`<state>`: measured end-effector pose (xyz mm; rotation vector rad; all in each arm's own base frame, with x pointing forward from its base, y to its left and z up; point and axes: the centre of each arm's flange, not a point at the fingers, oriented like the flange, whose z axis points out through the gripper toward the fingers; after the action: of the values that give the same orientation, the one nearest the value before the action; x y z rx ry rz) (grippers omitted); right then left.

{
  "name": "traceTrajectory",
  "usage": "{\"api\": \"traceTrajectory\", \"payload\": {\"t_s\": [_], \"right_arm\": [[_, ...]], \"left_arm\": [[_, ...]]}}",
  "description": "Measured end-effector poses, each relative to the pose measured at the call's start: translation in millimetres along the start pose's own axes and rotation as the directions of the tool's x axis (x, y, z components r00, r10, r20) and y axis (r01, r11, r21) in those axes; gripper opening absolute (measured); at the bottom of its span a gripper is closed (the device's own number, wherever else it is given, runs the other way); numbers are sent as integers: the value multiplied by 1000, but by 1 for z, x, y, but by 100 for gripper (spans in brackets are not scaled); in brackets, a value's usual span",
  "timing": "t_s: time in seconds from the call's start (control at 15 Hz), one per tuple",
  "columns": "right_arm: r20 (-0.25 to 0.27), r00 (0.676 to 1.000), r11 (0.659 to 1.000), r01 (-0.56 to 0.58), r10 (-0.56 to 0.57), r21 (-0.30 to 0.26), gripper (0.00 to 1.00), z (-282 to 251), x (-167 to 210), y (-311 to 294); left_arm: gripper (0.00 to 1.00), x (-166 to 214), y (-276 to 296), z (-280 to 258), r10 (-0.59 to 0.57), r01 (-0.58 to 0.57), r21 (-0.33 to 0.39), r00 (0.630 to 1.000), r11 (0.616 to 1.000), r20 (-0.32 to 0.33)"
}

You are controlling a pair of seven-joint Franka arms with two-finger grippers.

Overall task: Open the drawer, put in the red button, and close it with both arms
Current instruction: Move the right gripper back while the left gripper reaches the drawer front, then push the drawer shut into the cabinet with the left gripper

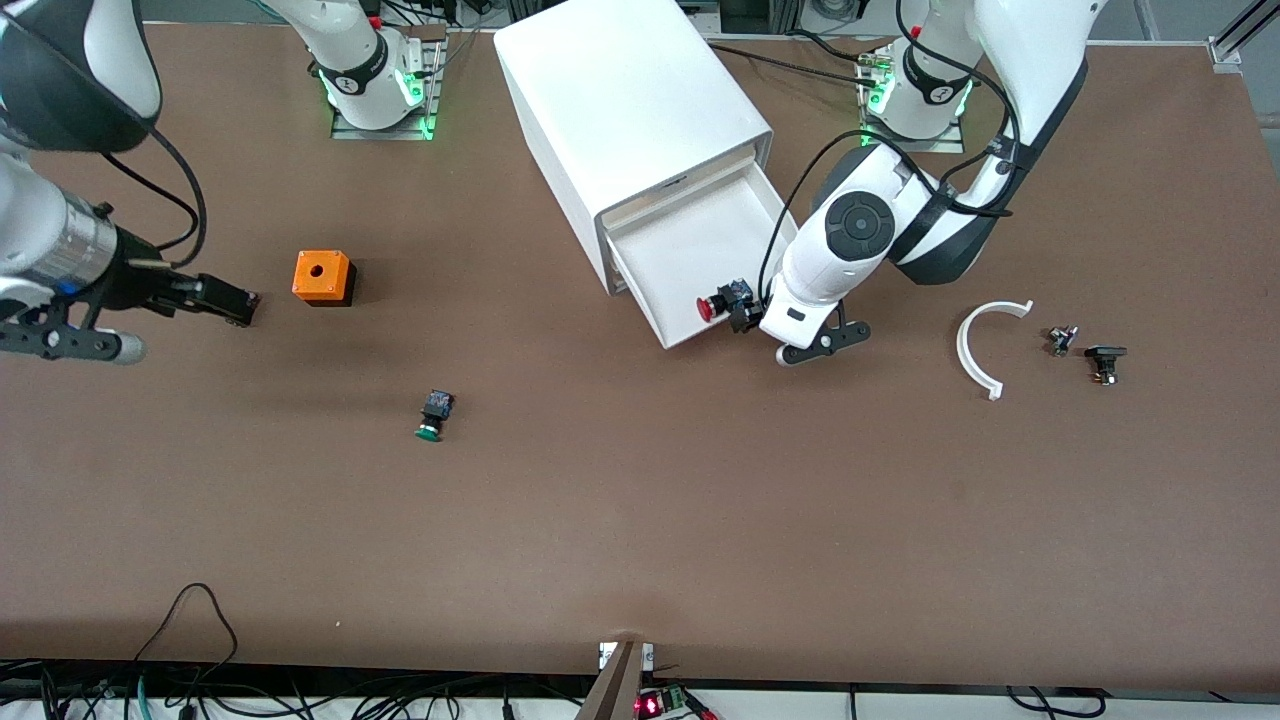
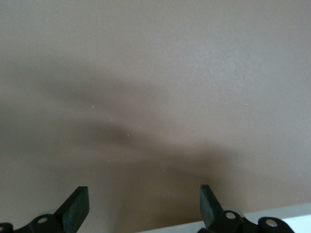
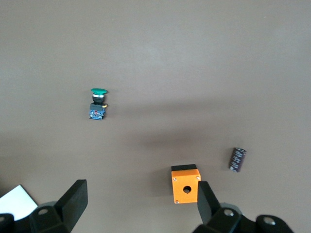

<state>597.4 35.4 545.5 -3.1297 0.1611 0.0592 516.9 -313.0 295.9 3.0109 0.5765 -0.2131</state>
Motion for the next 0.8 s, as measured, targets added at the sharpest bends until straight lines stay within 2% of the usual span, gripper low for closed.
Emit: {"api": "traceTrajectory", "payload": {"t_s": [0.33,0.8], "right_arm": [[-51,998,1000,23,-24,-14,100,-32,-24,6],[-67,997,1000,23,-23,-12,100,-40,-26,7]], "left_arm": [[100,-21,8,7,-8,8,-2,1000,1000,11],[100,-78,27,20,10,-11,17,999,1000,51]]}}
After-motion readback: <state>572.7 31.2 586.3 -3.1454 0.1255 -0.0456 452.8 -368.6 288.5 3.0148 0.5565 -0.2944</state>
